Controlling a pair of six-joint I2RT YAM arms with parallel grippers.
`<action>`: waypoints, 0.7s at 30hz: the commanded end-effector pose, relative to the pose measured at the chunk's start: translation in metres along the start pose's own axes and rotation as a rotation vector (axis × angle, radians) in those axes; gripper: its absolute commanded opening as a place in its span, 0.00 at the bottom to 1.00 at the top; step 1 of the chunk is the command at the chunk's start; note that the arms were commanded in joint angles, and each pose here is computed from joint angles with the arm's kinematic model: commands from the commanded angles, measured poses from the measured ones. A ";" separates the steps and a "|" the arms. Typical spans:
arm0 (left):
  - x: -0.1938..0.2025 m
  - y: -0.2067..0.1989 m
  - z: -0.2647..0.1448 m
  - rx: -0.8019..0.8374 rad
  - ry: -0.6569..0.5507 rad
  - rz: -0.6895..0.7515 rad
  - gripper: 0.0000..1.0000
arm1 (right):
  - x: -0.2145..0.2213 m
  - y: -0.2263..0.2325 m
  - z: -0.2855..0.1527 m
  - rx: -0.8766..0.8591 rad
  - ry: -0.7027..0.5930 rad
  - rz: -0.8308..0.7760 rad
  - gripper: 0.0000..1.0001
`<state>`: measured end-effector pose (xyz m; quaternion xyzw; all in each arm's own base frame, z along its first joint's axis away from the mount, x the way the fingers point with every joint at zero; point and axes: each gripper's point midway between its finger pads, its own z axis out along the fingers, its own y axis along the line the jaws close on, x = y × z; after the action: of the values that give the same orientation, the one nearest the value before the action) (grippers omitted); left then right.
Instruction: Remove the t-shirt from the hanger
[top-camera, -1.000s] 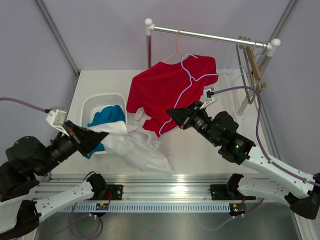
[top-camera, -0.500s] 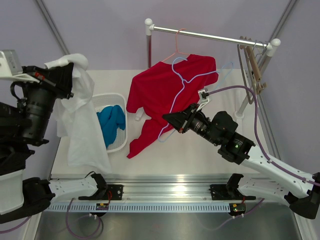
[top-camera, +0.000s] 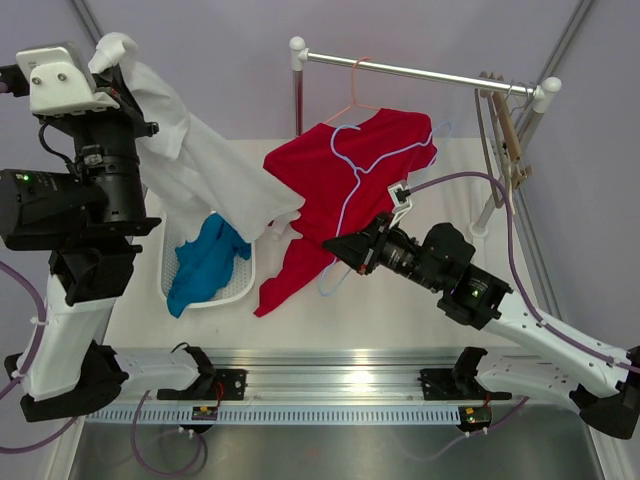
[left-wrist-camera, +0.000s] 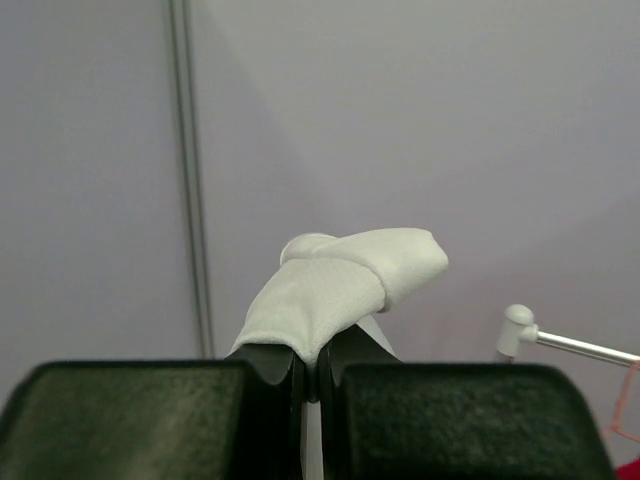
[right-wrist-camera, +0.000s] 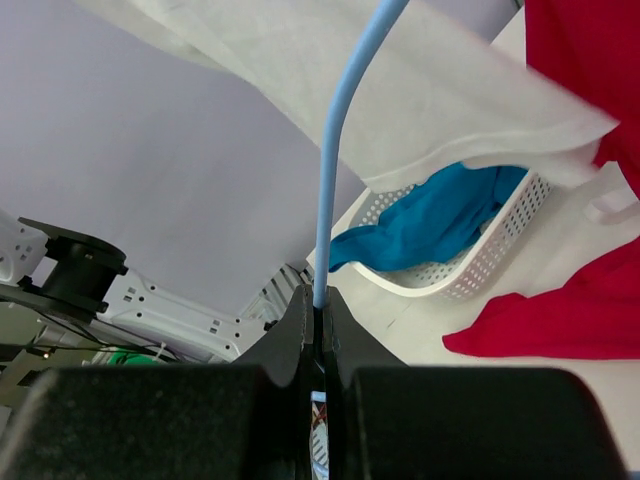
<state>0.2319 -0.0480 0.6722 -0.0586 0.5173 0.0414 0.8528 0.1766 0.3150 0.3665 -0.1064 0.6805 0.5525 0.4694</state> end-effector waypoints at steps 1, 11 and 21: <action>-0.015 0.044 -0.001 -0.150 -0.063 0.012 0.00 | -0.017 0.014 -0.014 -0.038 -0.035 -0.043 0.00; 0.006 0.056 0.015 -0.218 -0.072 0.029 0.00 | -0.019 0.007 -0.029 0.023 -0.030 -0.073 0.00; 0.123 0.030 0.030 -0.166 0.102 0.032 0.00 | -0.010 0.002 -0.024 0.020 -0.010 -0.058 0.00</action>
<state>0.2889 0.0007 0.5989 -0.1237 0.5429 0.1351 0.8196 0.1678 0.2923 0.3603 -0.1159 0.6961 0.5234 0.4776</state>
